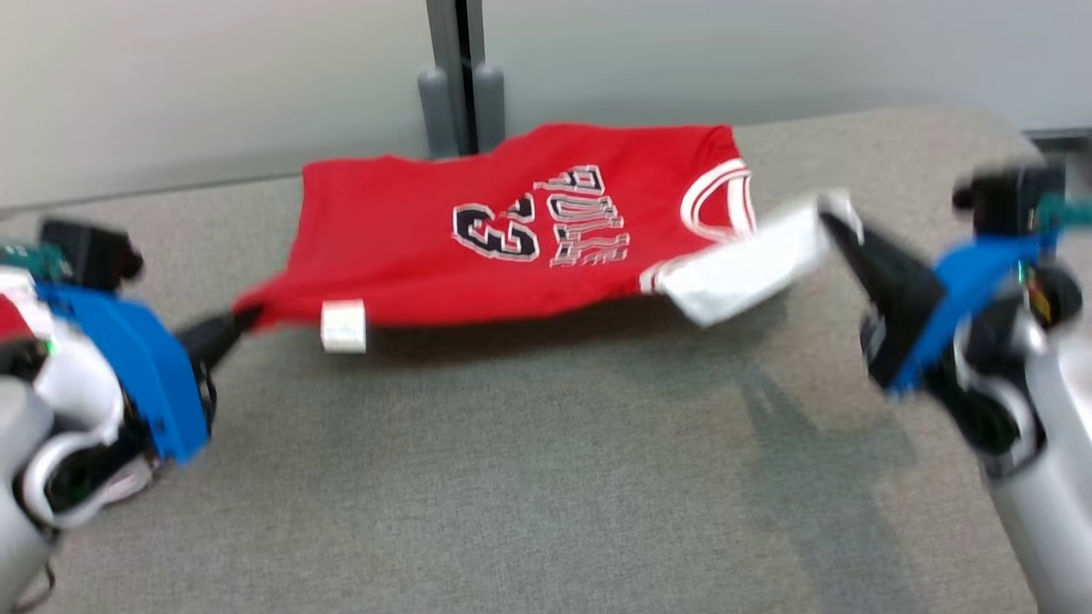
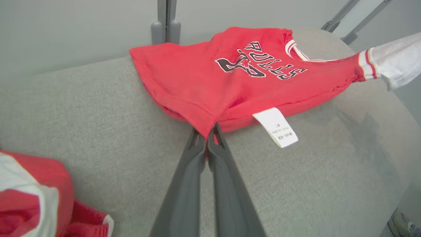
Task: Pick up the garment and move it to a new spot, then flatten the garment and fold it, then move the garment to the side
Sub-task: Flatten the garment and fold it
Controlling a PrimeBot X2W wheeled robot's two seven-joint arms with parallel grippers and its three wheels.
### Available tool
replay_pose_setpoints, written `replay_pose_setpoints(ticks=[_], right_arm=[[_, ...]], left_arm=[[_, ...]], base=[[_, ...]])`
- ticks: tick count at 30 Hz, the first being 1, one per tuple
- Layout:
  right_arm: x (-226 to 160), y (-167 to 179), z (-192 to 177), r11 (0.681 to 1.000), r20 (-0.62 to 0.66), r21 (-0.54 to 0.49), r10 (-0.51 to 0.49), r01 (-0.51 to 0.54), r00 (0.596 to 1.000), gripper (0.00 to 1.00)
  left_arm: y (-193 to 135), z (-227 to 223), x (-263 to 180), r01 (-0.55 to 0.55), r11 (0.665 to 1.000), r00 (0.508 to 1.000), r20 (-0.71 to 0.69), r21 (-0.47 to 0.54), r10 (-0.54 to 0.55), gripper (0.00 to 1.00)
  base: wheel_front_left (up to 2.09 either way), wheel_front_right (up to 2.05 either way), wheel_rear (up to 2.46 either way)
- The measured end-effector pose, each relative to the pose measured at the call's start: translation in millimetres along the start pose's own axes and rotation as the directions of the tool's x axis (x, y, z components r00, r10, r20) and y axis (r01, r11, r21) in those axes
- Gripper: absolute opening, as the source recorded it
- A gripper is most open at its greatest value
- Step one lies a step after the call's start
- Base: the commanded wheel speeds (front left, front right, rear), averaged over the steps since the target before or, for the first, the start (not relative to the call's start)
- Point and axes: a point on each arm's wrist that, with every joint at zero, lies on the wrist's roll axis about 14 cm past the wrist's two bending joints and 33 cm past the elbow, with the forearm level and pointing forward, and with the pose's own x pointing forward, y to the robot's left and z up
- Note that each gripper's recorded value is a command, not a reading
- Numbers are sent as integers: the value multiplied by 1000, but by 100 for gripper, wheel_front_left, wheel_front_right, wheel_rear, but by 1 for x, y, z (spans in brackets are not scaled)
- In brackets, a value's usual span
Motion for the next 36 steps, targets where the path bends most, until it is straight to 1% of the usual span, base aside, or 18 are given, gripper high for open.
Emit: replay_pose_setpoints(ticks=[3, 5, 7, 9, 12, 15, 17, 19, 20, 21, 25, 29, 33, 36], right_arm=[[-42, -6, -47, 999, -139, 31, -29, 33, 990, 0], [-67, -7, -68, 998, -206, 37, -43, 51, 978, 0], [-92, 3, -99, 998, -323, 48, -21, 38, 946, 0], [-117, 24, -130, 996, -438, 88, 36, 3, 898, 0], [-140, 36, -138, 994, -506, 109, 70, -17, 860, 0], [-167, 39, -151, 993, -597, 117, 76, -7, 799, 0], [-181, 40, -156, 992, -652, 123, 78, 3, 754, 0], [-195, 42, -161, 991, -701, 135, 87, 11, 708, 0], [-201, 43, -161, 990, -719, 137, 87, 18, 689, 0], [-204, 42, -159, 990, -729, 138, 85, 25, 680, 0], [-202, 41, -146, 991, -739, 129, 77, 28, 669, 0], [-177, 43, -130, 990, -726, 141, 101, 4, 680, 0], [-146, 32, -131, 987, -753, 159, 106, 23, 650, 0], [-122, 17, -136, 984, -776, 164, 87, 66, 624, 0]], left_arm=[[-11, -34, -14, 12, 1000, 996, -88, 17, -10, 0], [-13, -55, -23, 9, 998, 987, -158, 57, 0, 0], [-7, -77, -34, -18, 992, 971, -235, 121, 47, 0], [-8, -96, -42, -25, 994, 956, -288, 105, 55, 0], [-18, -122, -50, -6, 998, 933, -359, 57, 26, 0], [-29, -141, -62, 7, 1000, 910, -415, 13, -1, 0], [-36, -158, -73, 20, 1000, 880, -474, -23, -29, 0], [-40, -166, -83, 20, 999, 857, -514, -37, -36, 0], [-39, -168, -87, 15, 999, 849, -527, -36, -32, 0], [-40, -168, -91, 13, 999, 844, -536, -40, -32, 0], [-39, -165, -97, 9, 999, 828, -560, -43, -32, 0], [-36, -149, -87, 37, 998, 820, -569, -54, -61, 0], [-23, -138, -74, 46, 997, 780, -622, -61, -73, 0], [-13, -133, -60, 36, 995, 747, -660, -90, -86, 0]], base=[[0, 0, 0], [0, 0, 0], [0, 0, 0], [0, 0, 0], [0, 0, 0], [0, 0, 0], [0, 0, 0], [0, 0, 0], [0, 0, 0], [0, 0, 0], [0, 0, 0], [0, 0, 0], [0, 0, 0], [0, 0, 0]])
